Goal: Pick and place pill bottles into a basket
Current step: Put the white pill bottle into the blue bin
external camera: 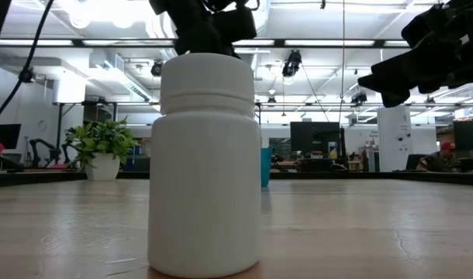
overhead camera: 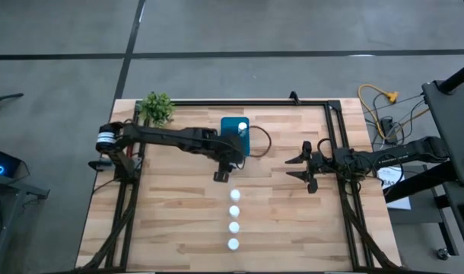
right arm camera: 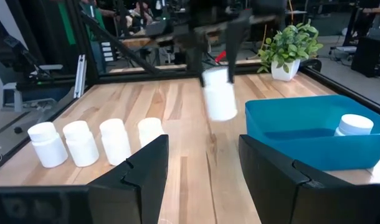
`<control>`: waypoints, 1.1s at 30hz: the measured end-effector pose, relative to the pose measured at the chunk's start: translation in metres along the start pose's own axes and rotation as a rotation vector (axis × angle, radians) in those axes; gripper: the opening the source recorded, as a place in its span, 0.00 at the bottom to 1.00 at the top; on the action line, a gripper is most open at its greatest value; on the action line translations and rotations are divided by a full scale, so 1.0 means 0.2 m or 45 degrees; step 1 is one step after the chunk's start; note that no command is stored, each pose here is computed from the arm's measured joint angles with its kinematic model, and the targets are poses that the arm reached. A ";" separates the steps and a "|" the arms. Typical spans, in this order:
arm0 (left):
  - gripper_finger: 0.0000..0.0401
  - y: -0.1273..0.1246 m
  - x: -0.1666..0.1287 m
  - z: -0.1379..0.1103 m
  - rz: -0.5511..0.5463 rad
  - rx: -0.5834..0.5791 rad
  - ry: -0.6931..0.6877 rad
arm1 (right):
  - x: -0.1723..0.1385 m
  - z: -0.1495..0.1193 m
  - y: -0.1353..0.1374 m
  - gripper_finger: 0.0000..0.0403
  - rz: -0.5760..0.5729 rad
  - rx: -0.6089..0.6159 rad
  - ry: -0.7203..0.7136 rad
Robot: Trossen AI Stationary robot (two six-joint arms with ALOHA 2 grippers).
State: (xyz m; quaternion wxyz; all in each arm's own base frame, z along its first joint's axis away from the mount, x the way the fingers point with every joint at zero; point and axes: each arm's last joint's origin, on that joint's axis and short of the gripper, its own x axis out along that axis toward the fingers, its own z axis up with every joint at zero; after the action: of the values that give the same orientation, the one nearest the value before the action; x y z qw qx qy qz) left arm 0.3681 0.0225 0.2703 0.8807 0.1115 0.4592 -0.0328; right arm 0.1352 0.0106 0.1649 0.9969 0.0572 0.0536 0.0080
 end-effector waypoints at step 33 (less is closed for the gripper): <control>0.36 0.61 -0.02 -0.23 0.127 -0.176 0.065 | 0.00 -0.01 0.00 0.46 -0.003 -0.004 0.025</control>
State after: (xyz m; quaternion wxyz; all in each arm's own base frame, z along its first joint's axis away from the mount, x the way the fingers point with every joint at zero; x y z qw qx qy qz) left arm 0.3486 0.1516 0.2697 0.8748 0.0741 0.4766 0.0457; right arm 0.1350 0.0107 0.1628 0.9964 0.0554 0.0635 0.0076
